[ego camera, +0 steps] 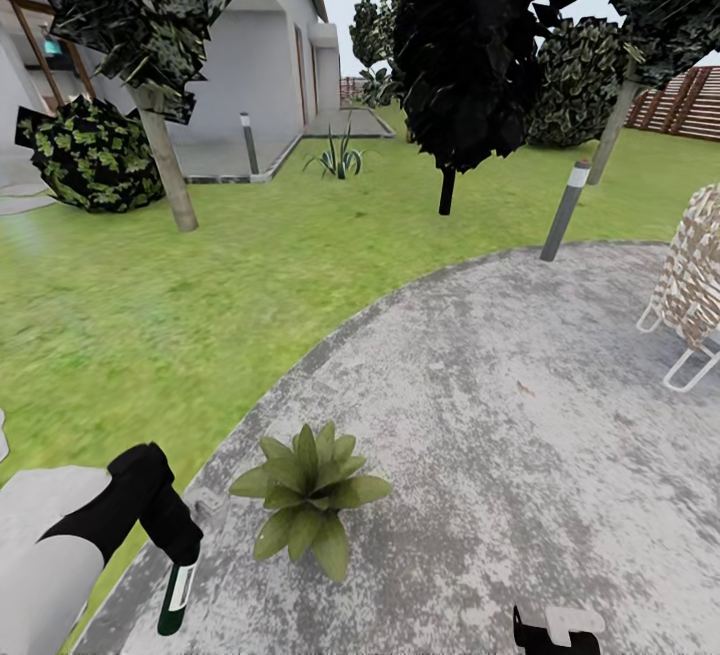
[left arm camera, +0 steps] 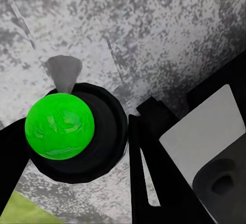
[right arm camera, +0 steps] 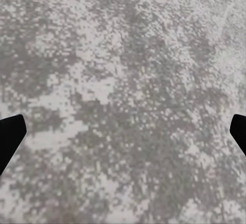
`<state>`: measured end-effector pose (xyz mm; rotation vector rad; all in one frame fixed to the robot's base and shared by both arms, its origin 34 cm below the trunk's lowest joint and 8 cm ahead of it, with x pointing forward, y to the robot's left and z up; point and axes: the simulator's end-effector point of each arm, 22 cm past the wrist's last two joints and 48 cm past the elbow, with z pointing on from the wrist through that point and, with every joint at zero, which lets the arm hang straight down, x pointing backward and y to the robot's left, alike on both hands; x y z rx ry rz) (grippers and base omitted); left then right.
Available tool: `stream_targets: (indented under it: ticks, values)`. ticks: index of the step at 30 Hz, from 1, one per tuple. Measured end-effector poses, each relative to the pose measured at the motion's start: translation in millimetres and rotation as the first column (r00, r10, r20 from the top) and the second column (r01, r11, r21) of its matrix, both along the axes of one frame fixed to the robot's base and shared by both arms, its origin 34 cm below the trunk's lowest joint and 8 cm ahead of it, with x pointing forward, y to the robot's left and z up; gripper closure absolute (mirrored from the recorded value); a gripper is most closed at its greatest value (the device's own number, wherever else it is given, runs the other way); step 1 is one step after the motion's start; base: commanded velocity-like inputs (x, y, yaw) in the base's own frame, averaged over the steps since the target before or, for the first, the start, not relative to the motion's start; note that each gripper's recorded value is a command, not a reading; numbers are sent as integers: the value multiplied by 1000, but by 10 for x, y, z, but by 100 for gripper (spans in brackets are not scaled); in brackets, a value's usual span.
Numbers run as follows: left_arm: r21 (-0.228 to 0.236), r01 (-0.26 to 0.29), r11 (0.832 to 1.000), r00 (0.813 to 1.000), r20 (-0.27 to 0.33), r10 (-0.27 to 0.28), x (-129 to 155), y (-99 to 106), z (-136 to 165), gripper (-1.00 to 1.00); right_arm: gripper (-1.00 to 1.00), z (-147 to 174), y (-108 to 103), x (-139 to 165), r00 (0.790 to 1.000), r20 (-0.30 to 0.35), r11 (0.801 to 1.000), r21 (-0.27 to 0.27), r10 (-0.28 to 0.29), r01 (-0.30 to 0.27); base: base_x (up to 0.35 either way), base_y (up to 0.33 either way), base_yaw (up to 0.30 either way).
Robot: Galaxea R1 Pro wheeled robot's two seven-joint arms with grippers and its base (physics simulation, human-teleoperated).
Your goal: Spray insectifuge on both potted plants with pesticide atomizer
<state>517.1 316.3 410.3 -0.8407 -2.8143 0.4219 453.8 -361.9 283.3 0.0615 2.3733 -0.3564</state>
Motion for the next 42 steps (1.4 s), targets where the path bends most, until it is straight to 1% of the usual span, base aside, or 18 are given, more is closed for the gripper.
stream_targets:
  ticks: [5,10,15,17,18,19,20,23,28,32,35,38,42]
  values:
    - [0,-3,1000,1000,-8,3,-25,8,-16,100,-100,0,0,-2,1000,0,1000,0,0,0,92,26,0]
    - [-7,-2,1000,1000,6,2,43,-34,24,100,-100,-3,5,-5,1000,-1,1000,1,2,-2,257,111,0]
    - [-10,1,1000,1000,12,-1,75,-44,42,100,-100,-4,5,-3,1000,-1,1000,1,2,-2,37,19,0]
    - [29,19,999,1000,6,-19,57,46,29,100,-100,-6,7,-5,1000,-2,1000,1,3,-3,2,1,0]
    - [73,39,997,999,-4,-39,25,152,12,100,-100,-6,8,-5,1000,-2,1000,1,3,-3,0,0,0]
    - [96,52,994,999,-16,-51,-19,214,-6,100,-100,-6,8,-5,1000,-2,1000,1,4,-4,0,0,0]
    - [106,60,993,998,-29,-57,-63,249,-22,100,-100,-6,9,-5,1000,-2,1000,1,4,-4,0,0,0]
    - [116,65,991,997,-45,-60,-125,302,-43,100,-100,-6,10,-4,1000,-2,1000,1,5,-5,0,0,0]
    - [100,58,993,997,-48,-54,-137,265,-49,100,-100,-6,10,-5,1000,-3,1000,1,5,-5,0,0,0]
    - [91,55,994,998,-40,-51,-77,222,-11,100,-100,-6,10,-5,1000,-2,1000,1,5,-5,0,0,0]
    - [36,57,998,998,-42,-56,10,57,127,100,-100,-6,10,-5,1000,-3,1000,0,6,-6,0,0,0]
    - [16,59,998,998,-30,-58,120,-1,232,100,-100,-5,10,-3,1000,-2,1000,0,6,-6,0,0,0]
    - [24,58,998,998,-39,-57,88,54,216,100,-100,-6,11,-4,1000,-3,1000,0,7,-7,0,0,0]
